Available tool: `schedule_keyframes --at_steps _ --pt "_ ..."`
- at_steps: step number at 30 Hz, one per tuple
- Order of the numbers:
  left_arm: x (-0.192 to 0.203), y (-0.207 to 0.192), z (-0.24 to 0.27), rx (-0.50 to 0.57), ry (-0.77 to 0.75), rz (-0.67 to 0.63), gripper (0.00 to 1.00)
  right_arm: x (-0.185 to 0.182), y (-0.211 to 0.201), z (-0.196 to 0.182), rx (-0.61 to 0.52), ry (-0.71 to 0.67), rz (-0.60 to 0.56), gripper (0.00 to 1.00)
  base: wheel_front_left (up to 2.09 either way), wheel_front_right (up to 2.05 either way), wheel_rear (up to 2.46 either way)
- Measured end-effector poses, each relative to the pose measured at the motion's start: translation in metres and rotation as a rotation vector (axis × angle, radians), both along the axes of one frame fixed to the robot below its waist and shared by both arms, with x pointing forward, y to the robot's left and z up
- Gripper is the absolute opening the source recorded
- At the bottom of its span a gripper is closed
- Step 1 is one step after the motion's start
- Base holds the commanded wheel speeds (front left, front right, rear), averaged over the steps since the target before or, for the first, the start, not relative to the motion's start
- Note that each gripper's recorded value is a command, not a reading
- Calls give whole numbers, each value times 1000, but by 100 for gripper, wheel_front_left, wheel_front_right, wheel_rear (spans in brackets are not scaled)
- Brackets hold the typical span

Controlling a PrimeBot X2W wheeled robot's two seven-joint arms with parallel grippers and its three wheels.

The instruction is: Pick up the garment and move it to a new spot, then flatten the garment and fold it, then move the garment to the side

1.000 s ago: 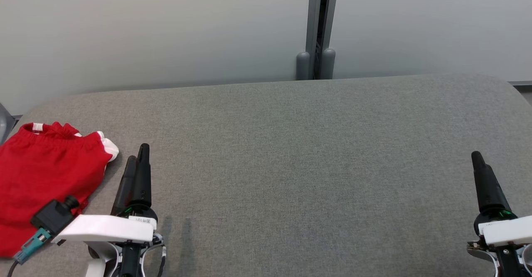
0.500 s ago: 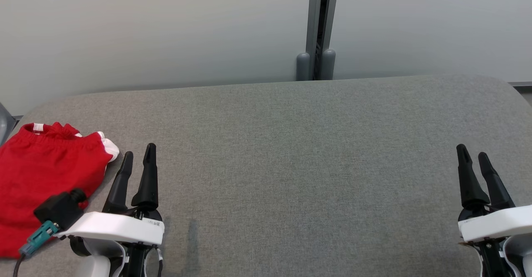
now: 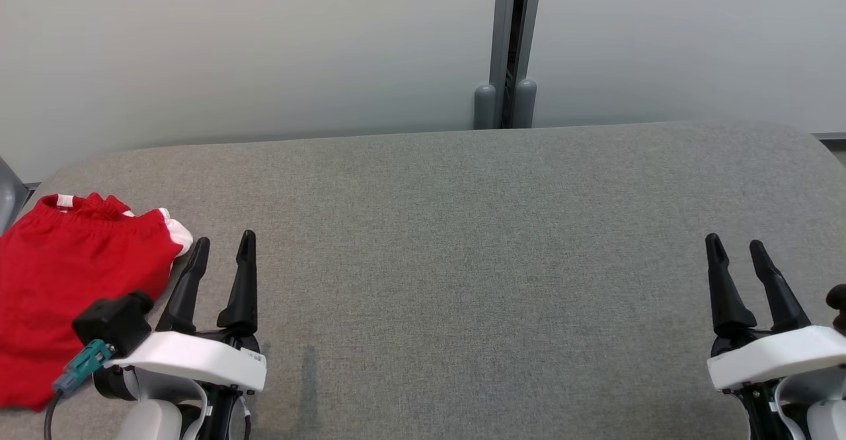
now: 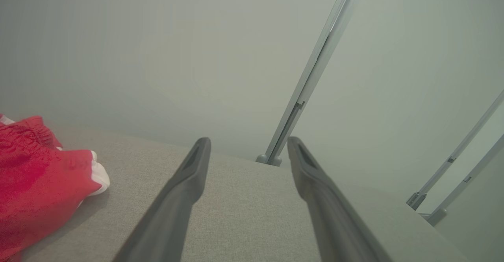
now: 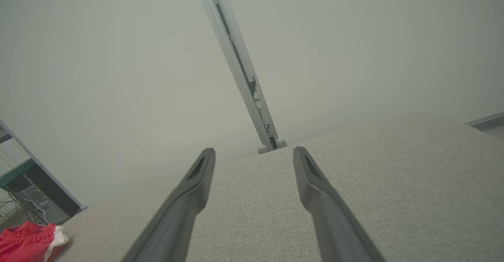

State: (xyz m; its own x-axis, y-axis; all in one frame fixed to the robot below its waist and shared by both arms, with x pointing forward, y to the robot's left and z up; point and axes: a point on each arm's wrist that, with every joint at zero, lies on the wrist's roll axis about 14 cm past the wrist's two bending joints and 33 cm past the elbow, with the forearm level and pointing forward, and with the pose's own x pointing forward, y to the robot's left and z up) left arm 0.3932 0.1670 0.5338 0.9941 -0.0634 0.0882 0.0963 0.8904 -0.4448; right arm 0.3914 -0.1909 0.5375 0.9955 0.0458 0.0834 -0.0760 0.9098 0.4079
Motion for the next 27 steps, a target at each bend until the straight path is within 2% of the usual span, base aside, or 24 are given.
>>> schedule_keyframes --at_steps 27 --pt "-3 6 -21 276 63 6 100 7 20 -18 -271 20 44 100 0 0 0"
